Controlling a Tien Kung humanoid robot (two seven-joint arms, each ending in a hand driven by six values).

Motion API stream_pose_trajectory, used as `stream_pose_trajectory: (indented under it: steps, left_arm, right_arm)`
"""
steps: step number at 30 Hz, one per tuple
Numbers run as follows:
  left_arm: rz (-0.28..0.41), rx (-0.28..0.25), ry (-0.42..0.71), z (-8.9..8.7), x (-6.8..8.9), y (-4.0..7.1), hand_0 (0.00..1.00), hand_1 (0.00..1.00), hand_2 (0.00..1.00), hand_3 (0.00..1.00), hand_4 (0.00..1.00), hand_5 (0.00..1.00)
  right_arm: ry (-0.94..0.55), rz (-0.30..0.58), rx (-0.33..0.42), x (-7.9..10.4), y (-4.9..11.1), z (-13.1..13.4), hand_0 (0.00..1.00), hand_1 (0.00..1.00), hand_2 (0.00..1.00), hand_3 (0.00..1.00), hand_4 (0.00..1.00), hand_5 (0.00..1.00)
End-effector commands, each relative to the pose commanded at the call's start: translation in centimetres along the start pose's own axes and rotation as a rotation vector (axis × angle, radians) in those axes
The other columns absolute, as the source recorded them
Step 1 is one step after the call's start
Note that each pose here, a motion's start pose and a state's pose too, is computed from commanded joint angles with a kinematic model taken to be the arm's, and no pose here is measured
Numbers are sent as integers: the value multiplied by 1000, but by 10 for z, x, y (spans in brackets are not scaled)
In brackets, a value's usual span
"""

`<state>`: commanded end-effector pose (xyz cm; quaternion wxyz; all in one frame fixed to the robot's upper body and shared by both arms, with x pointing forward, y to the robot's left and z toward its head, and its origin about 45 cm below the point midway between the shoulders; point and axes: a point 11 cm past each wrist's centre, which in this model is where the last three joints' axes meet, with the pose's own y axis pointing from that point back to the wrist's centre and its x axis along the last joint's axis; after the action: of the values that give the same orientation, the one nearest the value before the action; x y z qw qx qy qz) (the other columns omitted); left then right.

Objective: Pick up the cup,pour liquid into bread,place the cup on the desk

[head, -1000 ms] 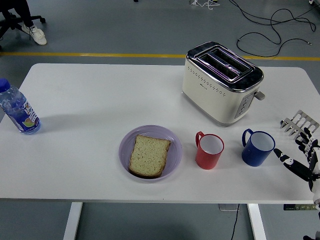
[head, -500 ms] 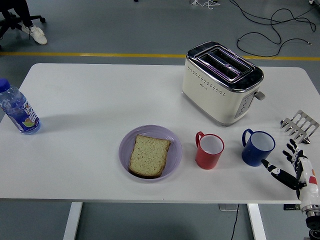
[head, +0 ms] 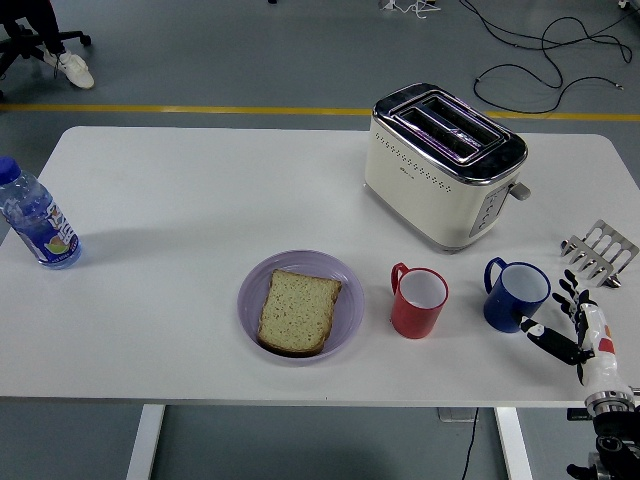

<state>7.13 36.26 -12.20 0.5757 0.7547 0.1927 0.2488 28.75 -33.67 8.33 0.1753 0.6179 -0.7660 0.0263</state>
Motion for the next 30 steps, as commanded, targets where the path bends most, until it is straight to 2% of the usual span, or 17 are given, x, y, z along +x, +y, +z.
stream_pose_trajectory:
  steps: [19, 30]
  left_arm:
    - [-2, 0, -13, 1, -1, 0, 648, 688, 706, 590, 296, 896]
    - [-2, -2, -19, 1, 0, 0, 648, 688, 706, 590, 295, 895]
  right_arm:
    - [6, 32, 7, -12, -18, -2, 955, 873, 951, 998, 998, 142]
    - [-30, 10, 11, -23, -17, -6, 958, 874, 951, 998, 998, 141]
